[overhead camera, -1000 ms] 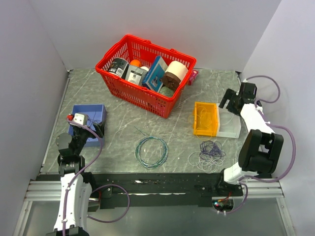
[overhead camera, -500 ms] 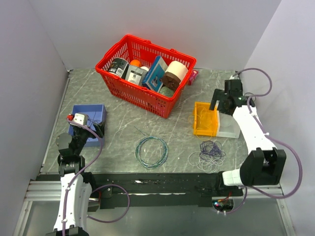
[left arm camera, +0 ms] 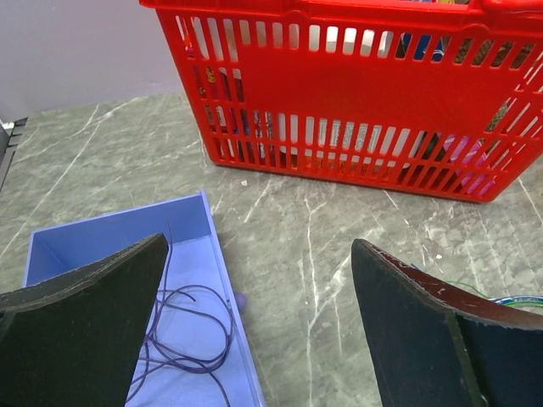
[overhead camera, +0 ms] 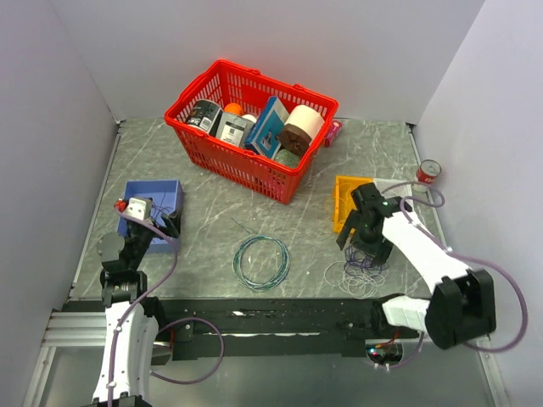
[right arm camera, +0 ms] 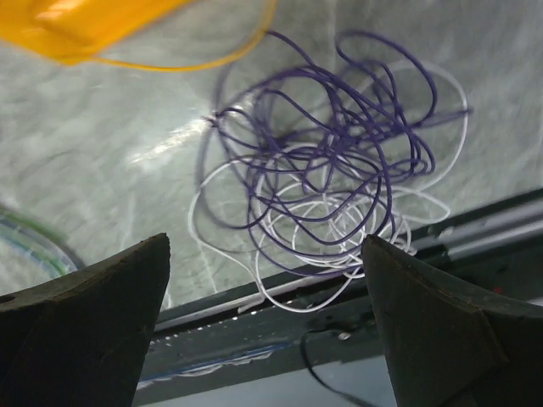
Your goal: Untangle the cables
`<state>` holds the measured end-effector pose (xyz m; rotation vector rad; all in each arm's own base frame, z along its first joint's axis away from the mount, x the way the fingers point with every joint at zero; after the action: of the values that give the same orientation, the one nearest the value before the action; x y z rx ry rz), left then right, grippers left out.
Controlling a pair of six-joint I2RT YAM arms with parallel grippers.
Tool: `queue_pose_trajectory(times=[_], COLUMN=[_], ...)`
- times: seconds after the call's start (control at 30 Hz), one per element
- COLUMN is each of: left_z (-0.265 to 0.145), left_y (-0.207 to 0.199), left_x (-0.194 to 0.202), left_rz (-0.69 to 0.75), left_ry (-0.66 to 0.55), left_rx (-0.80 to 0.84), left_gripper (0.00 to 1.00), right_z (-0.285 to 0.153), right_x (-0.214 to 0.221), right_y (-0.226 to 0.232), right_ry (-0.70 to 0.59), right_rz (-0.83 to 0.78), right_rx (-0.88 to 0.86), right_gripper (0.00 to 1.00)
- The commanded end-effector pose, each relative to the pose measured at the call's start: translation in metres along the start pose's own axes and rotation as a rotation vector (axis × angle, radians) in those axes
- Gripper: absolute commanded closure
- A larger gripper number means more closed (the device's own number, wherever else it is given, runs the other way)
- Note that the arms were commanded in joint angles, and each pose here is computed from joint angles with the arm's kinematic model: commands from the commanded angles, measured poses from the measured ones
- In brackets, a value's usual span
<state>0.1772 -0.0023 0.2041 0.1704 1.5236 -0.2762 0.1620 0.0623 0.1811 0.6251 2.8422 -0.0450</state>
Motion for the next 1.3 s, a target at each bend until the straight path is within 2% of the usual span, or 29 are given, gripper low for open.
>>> queue_pose_trajectory(times=[0.0,0.13,0.3,0.37,0.4,0.43,0.5,0.53,0.63,0.73,0.97,1.1,1.2,1.27], left_z=[0.000,-0.001,0.000,0.000,0.000,0.000,-0.001,-0.001,-0.001,-0.001,-0.001,-0.001,-0.001,-0.001], left_y=[-0.002,-0.001,0.000,0.000,0.000,0.000,-0.001,-0.001,-0.001,-0.001,-0.001,-0.001,0.000,-0.001], left_x=[-0.007,-0.008,-0.009,-0.009,-0.009,-0.009,-0.009,-0.010,-0.010,-0.011,-0.012,-0.011,-0.011,-0.011], left_rz=[0.027,0.033,0.031,0.031,0.032,0.031,0.029,0.032,0.036,0.037,0.038,0.038,0.037,0.033], left_ry=[-0.051,-0.056,-0.056,-0.059,-0.060,-0.059,-0.059,-0.060,-0.066,-0.072,-0.074,-0.072,-0.072,-0.071], left_rx=[0.021,0.001,-0.002,-0.003,-0.002,-0.002,0.000,-0.002,-0.004,-0.004,0.000,-0.004,-0.011,-0.008], left_gripper=[0.04,0.04,0.04,0.04,0.04,0.04,0.04,0.04,0.04,0.04,0.04,0.04,0.04,0.04], right_z=[0.025,0.050,0.073,0.080,0.080,0.081,0.081,0.081,0.073,0.056,-0.026,-0.055,-0.077,-0.096], right_x=[0.008,0.015,0.024,0.022,0.023,0.022,0.023,0.024,0.027,0.025,0.000,-0.009,-0.007,0.003], right_y=[0.001,0.008,0.006,0.010,0.011,0.012,0.015,0.016,0.021,0.034,0.079,0.093,0.109,0.127], right_ry=[0.118,0.197,0.206,0.194,0.190,0.186,0.198,0.205,0.216,0.173,-0.156,-0.248,-0.311,-0.369], right_rz=[0.194,0.187,0.201,0.195,0.189,0.184,0.159,0.150,0.093,-0.007,-0.325,-0.429,-0.584,-0.743], right_rx=[0.214,0.214,0.222,0.189,0.172,0.149,0.100,0.082,-0.011,-0.098,-0.261,-0.362,-0.413,-0.492], right_gripper=[0.00,0.00,0.00,0.08,0.15,0.39,0.72,1.00,1.00,1.00,1.00,1.00,1.00,1.00])
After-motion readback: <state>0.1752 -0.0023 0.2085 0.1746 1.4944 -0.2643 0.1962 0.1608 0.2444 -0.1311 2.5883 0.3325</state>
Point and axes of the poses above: each gripper's point midway between its finger pads, its own z axis out along the fingers, its own y axis along the line the jaws close on, x = y × z, the point moved 10 cm from there along -z, back along the fingers, and after that the axes turned 4 degrees about -z, right-handed, at the moved point
